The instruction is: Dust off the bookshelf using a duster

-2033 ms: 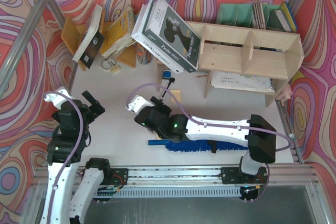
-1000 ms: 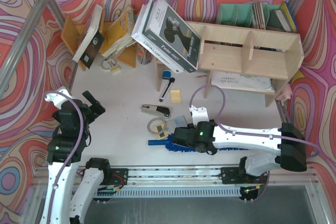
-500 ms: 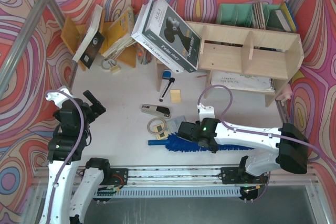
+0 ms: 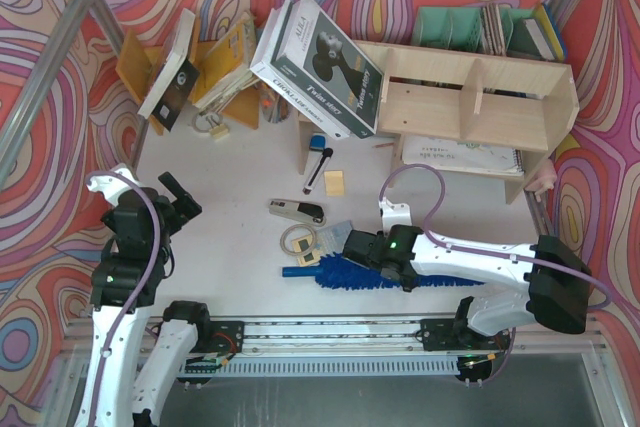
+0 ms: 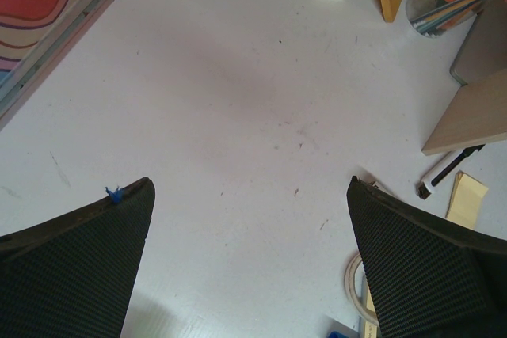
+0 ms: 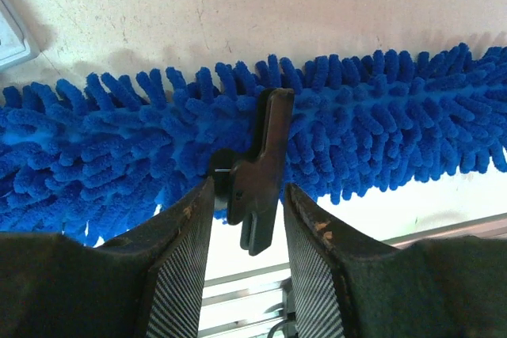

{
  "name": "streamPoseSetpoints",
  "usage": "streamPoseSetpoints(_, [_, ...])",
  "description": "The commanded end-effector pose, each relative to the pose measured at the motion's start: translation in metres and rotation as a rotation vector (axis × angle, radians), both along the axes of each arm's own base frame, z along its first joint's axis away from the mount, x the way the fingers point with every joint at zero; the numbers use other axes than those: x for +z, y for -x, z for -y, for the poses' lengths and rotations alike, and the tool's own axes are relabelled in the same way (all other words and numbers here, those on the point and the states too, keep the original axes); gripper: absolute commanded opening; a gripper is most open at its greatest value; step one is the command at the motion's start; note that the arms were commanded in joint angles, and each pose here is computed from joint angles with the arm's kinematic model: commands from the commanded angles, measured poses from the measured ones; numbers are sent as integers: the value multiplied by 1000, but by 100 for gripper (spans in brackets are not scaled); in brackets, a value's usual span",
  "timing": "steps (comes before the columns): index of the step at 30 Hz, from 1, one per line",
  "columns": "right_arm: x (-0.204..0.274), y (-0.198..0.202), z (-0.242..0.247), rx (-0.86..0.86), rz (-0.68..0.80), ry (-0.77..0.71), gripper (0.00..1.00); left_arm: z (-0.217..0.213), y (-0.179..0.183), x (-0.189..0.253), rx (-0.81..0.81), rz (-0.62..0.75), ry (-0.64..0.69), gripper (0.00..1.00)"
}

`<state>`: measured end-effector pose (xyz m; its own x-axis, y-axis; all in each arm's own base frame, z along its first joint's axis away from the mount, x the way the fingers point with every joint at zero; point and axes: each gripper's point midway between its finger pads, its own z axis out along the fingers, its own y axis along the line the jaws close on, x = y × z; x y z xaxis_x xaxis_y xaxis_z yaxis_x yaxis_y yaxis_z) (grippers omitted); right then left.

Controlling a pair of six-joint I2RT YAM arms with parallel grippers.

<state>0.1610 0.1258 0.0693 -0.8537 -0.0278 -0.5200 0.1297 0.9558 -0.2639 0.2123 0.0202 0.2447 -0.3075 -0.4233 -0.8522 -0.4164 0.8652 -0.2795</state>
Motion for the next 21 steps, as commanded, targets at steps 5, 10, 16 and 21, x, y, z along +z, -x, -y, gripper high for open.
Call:
streamPoseSetpoints(5, [-4,-3,2,-10,6,2,42,0,1,-8,2,-21,9,99])
streamPoseSetpoints(10, [-7,-1,4,-16,-1,8,41,0,1,-8,1,-21,8,99])
streamPoseSetpoints(16, [-11,1,7,-20,-11,21,39,0,1,-9,2,-22,9,98])
streamPoseSetpoints(21, [-14,1,6,-17,-17,24,34,1,1,-8,2,-21,9,98])
